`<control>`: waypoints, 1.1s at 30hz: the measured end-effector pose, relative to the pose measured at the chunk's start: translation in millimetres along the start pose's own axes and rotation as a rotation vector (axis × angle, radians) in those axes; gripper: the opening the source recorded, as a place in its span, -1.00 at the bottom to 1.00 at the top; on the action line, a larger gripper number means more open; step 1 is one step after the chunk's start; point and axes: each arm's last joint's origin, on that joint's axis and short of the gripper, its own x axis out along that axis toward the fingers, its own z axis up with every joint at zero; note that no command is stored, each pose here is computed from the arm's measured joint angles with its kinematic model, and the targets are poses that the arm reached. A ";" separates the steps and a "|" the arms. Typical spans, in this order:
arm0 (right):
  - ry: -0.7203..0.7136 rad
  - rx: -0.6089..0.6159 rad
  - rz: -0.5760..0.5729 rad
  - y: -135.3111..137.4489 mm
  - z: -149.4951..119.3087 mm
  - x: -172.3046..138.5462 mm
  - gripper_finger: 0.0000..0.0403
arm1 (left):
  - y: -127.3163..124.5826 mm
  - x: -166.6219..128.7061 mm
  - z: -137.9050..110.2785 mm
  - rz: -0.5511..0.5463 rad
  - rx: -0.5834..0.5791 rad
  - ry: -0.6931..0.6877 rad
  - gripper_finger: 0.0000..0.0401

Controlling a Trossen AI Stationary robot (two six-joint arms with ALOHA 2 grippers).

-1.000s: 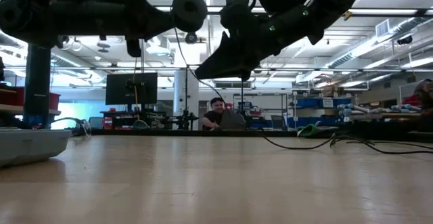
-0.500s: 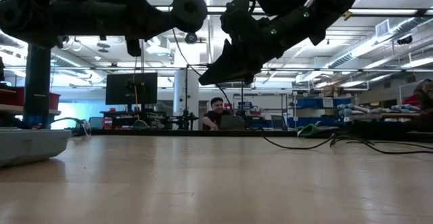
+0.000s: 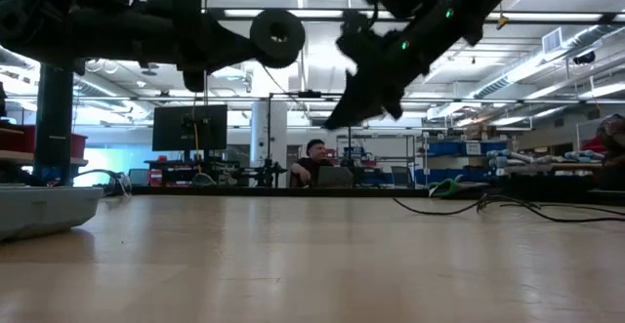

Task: Coil cords
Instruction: Coil the black wire on the spool

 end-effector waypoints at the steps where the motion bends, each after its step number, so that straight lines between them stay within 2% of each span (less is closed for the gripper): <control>1: -0.020 0.006 -0.014 -0.5 4.2 -6.5 -0.99 | -0.1 -0.1 -1.7 0.001 0.000 0.016 -1.00; 6: -0.123 0.030 -0.012 -0.5 25.9 -33.9 -0.99 | 0.2 -1.0 -11.1 0.008 0.022 0.106 -1.00; 11: -0.138 0.025 -0.008 5.3 49.2 -41.2 -1.00 | 1.5 -1.8 -16.2 0.034 0.006 0.154 -1.00; 19: -0.136 -0.034 0.002 20.9 76.6 -29.9 -1.00 | 4.0 -2.2 -18.9 0.118 -0.018 0.170 -1.00; 25: -0.129 -0.059 0.014 28.4 82.6 -11.2 -1.00 | 5.4 -2.6 -20.0 0.162 -0.011 0.174 -1.00; 33: -0.190 -0.073 0.052 35.5 88.9 -8.4 -0.98 | 7.2 -2.9 -19.9 0.223 -0.011 0.163 -1.00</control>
